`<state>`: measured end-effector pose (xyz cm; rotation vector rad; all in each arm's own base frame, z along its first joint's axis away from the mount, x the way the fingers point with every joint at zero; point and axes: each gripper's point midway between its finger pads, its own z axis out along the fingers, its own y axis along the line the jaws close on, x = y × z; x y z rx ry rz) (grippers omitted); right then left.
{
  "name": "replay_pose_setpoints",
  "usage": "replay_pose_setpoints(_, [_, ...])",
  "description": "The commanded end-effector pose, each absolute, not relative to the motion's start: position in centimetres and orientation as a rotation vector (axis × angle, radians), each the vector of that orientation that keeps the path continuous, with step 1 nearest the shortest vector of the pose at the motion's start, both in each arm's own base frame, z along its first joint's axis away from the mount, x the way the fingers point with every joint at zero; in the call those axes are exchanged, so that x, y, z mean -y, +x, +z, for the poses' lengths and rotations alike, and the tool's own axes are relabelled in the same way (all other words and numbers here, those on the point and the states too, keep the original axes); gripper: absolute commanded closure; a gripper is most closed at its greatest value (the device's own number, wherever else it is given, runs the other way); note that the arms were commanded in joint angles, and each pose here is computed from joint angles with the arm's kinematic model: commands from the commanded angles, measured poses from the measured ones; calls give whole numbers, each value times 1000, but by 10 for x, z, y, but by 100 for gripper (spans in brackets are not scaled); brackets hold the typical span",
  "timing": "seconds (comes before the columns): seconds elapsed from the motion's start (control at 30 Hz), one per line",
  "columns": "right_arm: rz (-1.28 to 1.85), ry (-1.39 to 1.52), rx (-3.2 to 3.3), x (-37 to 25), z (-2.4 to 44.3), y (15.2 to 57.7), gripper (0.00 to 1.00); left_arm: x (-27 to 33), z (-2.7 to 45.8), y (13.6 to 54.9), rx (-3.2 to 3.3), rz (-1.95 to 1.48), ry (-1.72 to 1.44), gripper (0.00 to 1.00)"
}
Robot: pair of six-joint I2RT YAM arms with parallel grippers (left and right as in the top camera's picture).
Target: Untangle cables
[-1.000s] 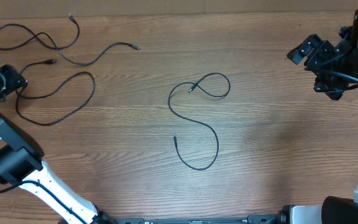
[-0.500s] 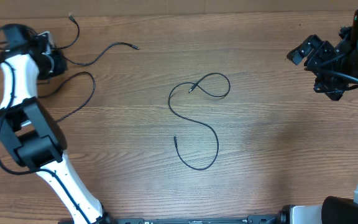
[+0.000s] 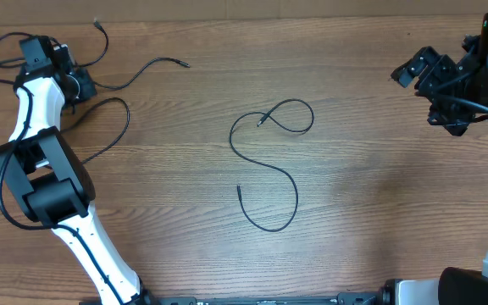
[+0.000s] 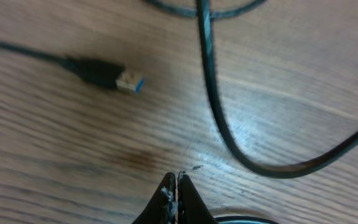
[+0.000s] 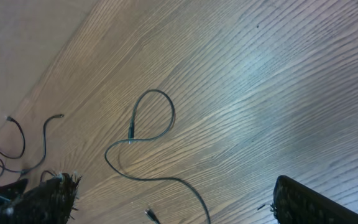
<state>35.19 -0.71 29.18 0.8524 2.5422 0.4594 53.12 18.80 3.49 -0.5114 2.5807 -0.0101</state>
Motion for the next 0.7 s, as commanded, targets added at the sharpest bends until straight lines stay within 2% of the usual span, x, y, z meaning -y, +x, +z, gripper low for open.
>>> replay_pose_setpoints(0.0, [443, 850, -2540, 9, 291, 353, 0, -183, 3, 522, -2646, -23, -554, 96])
replay_pose_setpoints(0.27, [443, 852, -2544, 9, 290, 352, 0, -176, -17, 511, -2714, -39, -565, 96])
replay_pose_setpoints(0.67, [441, 855, -2552, 9, 289, 351, 0, -165, -31, 465, -2915, -69, -580, 96])
